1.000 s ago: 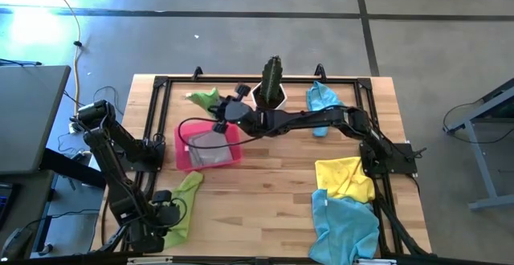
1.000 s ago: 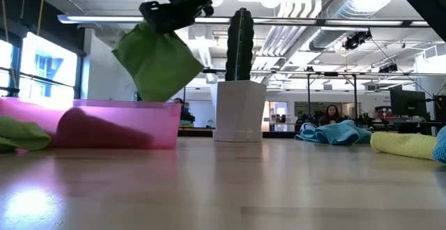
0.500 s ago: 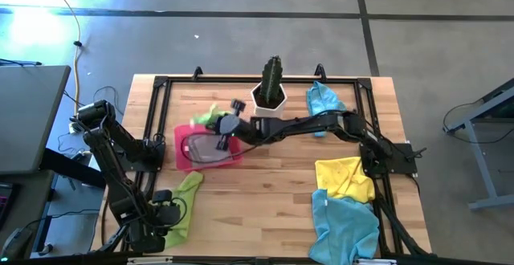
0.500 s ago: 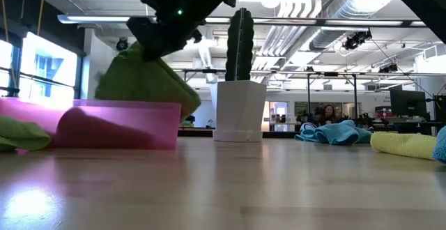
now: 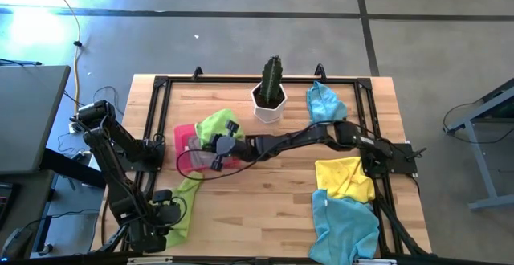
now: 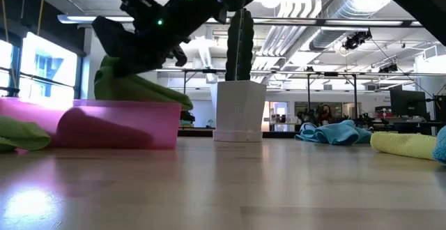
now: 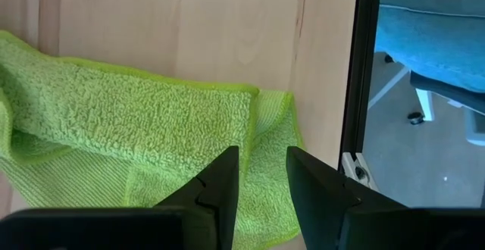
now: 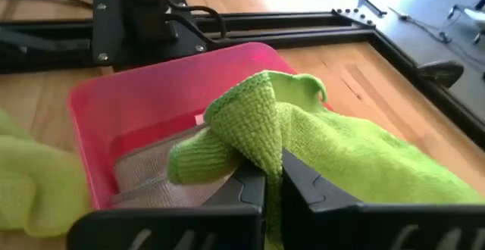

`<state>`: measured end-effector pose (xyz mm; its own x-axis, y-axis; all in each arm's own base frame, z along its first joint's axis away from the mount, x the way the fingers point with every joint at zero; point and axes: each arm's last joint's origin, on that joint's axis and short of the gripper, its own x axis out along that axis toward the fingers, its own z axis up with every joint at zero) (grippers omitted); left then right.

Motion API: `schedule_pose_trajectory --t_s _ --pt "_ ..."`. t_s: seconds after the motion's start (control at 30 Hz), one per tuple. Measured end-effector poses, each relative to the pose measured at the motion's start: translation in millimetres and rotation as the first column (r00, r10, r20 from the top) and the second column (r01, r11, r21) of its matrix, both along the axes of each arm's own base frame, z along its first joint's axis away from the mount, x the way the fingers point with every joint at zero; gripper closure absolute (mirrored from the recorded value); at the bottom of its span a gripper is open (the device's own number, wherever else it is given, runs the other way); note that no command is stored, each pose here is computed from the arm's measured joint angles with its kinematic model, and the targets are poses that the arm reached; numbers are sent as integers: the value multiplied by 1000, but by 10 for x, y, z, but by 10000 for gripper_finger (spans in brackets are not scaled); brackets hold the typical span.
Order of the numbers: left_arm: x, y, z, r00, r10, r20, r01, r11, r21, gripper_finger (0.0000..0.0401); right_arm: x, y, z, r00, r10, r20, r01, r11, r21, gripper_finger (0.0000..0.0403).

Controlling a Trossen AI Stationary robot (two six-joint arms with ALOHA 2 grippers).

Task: Fold microfiber towels
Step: Put the folded green microfiber cloth into the transparent pink bin

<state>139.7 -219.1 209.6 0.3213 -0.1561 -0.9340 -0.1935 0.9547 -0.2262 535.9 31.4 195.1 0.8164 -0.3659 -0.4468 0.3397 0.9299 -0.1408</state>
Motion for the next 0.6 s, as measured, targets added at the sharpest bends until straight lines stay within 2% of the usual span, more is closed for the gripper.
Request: schedule_pose_trajectory --t_s 0.4,0.6 --pt "-50 -31 2 1000 -17 24 17 1000 13 298 25 -2 34 996 -3 86 -12 987 163 402" --pt "-76 -46 3 999 -26 39 25 999 23 298 29 1 44 994 -15 105 -5 981 194 402"
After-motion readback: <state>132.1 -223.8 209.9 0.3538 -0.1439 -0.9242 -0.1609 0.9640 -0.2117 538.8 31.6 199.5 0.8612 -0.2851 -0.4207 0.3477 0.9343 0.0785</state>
